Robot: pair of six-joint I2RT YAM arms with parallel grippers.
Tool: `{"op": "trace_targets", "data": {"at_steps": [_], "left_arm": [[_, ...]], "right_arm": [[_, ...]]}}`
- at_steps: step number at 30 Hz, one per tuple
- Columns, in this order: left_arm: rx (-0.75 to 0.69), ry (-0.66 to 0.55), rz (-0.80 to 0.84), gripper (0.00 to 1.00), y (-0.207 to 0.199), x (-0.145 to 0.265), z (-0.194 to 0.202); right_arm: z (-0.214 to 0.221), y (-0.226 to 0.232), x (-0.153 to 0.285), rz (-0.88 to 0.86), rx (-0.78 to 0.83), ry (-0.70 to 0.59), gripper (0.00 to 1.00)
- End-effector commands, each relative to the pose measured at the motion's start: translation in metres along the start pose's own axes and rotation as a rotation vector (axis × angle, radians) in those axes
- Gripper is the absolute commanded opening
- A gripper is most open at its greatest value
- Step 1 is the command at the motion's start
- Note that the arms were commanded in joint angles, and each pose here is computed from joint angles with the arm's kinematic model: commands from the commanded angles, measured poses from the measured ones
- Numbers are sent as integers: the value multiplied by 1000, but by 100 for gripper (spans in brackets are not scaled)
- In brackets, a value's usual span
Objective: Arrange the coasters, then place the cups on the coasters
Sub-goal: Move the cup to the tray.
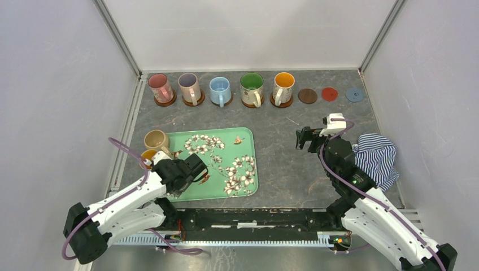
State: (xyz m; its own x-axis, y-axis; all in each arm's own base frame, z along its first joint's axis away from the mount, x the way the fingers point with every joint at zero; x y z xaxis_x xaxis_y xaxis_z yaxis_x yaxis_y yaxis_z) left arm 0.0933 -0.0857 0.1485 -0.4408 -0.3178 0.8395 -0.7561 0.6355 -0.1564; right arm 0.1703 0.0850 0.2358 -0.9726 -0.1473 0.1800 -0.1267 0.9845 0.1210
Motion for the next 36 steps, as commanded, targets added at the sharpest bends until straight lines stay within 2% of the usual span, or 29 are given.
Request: {"op": "trace_targets", "data": {"at_steps": [1, 7, 10, 12, 23, 36], "left_arm": [[107, -82, 8, 58, -7, -8, -3], [65, -106, -8, 31, -12, -11, -2], [35, -100, 7, 12, -19, -8, -3], [17, -93, 29, 3, -24, -6, -3], [-102, 2, 229, 2, -65, 8, 7], [-301, 37, 338, 2, -140, 25, 57]], "right_arm": [[-7, -1, 0, 18, 4, -30, 98], [-6, -1, -1, 25, 9, -25, 98], [-7, -1, -1, 27, 9, -25, 98], [-7, -1, -1, 26, 9, -27, 98], [-9, -1, 0, 24, 1, -30, 98], [-13, 0, 0, 27, 10, -22, 98]]}}
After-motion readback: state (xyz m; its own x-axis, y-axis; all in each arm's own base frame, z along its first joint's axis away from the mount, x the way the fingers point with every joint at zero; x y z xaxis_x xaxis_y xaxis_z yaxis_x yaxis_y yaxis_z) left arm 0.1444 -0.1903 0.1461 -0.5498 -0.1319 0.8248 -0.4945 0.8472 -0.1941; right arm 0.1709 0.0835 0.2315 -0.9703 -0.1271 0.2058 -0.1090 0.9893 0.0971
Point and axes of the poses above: each gripper's point midway between its finger pads, its own x axis back along the fingers, its own y axis along the line the jaws close on, z = x × y, the point moved 10 cm from there along x, back along the fingers
